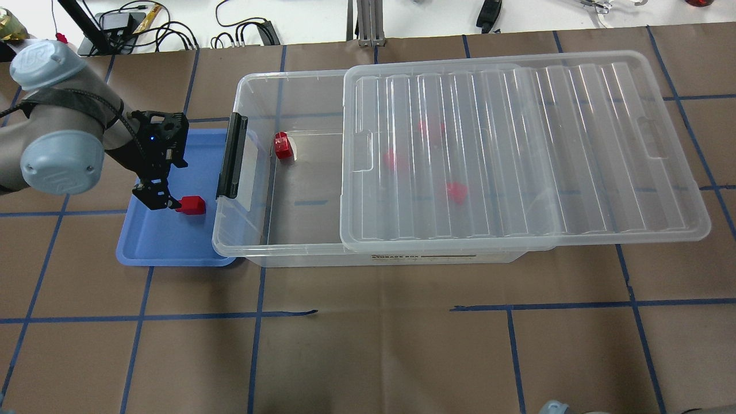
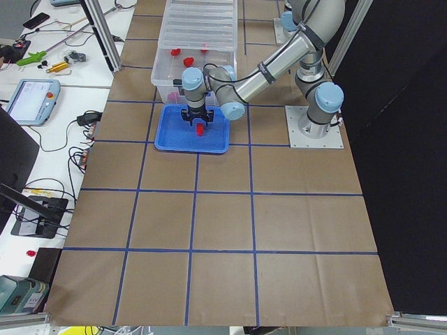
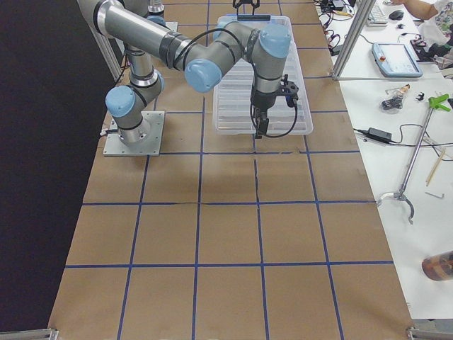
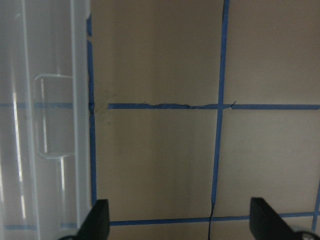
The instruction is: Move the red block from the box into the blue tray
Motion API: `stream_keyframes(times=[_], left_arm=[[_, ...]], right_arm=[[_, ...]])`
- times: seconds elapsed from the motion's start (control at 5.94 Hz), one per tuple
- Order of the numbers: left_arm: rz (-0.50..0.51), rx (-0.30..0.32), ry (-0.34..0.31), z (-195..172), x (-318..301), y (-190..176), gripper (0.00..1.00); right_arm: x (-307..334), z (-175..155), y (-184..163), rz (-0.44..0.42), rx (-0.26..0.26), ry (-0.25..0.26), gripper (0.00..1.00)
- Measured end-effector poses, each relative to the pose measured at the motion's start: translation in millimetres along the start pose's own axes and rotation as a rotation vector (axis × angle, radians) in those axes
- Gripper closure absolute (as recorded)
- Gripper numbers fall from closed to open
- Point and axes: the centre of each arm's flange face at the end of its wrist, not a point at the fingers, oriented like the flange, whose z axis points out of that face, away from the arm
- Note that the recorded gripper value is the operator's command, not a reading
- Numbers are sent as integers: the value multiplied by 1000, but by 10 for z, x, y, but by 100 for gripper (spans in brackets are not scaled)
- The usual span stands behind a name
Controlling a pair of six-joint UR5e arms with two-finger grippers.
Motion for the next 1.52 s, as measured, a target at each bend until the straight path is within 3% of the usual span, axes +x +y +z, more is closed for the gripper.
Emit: stream_keyframes(times=[0.34,0.67,1.18,1.35,1.52], left_arm=[[-183,-45,57,-952,384,-640,2],[-454,-106,42,-1636,726,-1009,2],[-1110,-37,-113,-1926,764,-1112,2],[-1309,-15,-131,-1953,791,-1119,2],[-1440,-5,-132,-1931,862,-1126,2]], right_arm=[[209,442,-152,10,-45,-13,0],[198,848,-170,51,-92,-26,0],[-85,1043,-110,111,-128,-55,0],[-226,1051,-151,93,-131,-57,0],[-364,1049,-196,86,-131,-56,0]])
